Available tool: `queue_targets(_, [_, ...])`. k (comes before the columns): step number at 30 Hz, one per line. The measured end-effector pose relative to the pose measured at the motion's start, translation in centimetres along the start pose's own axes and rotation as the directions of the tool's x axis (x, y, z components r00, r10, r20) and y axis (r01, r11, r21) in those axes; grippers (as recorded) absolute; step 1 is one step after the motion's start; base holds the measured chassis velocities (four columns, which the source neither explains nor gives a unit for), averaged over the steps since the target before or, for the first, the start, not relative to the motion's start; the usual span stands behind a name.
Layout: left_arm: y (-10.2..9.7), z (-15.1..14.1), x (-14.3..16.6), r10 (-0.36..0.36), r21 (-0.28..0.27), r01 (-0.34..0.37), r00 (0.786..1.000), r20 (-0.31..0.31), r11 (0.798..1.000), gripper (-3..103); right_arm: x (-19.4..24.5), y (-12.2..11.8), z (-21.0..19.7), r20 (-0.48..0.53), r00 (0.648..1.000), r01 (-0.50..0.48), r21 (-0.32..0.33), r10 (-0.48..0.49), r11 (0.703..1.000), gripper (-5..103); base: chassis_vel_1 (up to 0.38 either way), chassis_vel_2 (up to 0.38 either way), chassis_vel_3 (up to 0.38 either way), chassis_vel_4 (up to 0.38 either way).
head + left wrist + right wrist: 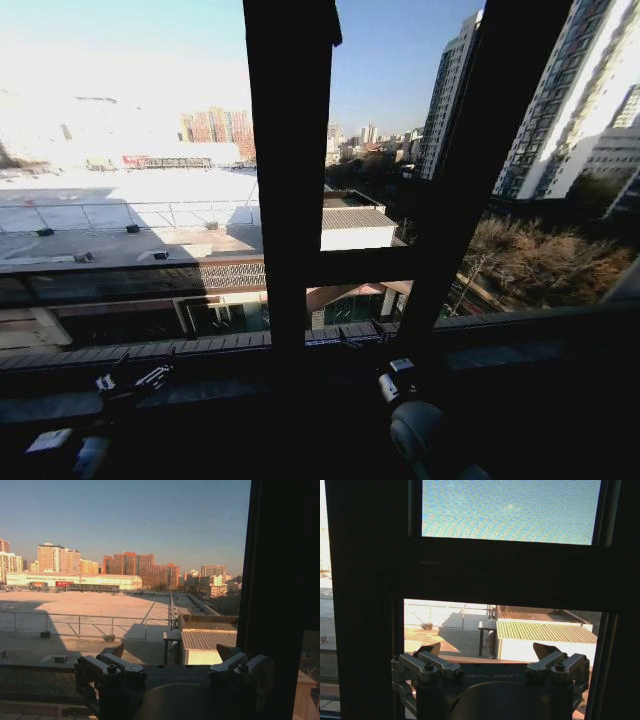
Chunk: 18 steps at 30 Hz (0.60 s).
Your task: Open the curtains by pulling them apart, changing their state from closed to fully open.
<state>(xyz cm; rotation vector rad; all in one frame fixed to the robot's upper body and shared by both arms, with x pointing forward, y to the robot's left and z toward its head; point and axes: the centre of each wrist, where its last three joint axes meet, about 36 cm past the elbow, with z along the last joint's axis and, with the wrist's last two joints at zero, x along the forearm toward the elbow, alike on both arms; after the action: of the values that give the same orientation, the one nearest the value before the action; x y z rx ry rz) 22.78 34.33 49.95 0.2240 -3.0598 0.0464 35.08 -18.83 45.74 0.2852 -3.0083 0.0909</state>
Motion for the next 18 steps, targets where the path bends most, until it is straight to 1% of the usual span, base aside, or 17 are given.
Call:
queue_targets(7, [0.18,0.1,-0.04,-0.006,-0.005,0.006,1.0,0.005,1.0,100,-0.13,-0.1,-0.4,0.013,1.0,0.002,0.009,-0.002,1.0,100,-0.287,-0.426,0.27,0.435])
queue_targets(11, [0.31,0.13,-0.16,-0.008,-0.007,0.008,1.0,0.009,1.0,100,0.05,-0.11,-0.6,0.017,1.0,0.002,0.013,-0.002,1.0,100,-0.228,-0.443,0.227,0.444])
queue_targets(16, [0.38,0.31,-0.04,-0.01,-0.008,0.01,1.0,0.01,1.0,100,0.33,-0.09,-0.71,0.01,1.0,-0.015,0.018,0.014,1.0,100,-0.134,-0.437,0.126,0.447])
queue_targets(18, [0.4,0.36,0.01,-0.01,-0.009,0.01,1.0,0.011,1.0,100,0.4,-0.07,-0.73,0.006,1.0,-0.022,0.019,0.022,1.0,100,-0.006,-0.365,0.035,0.375])
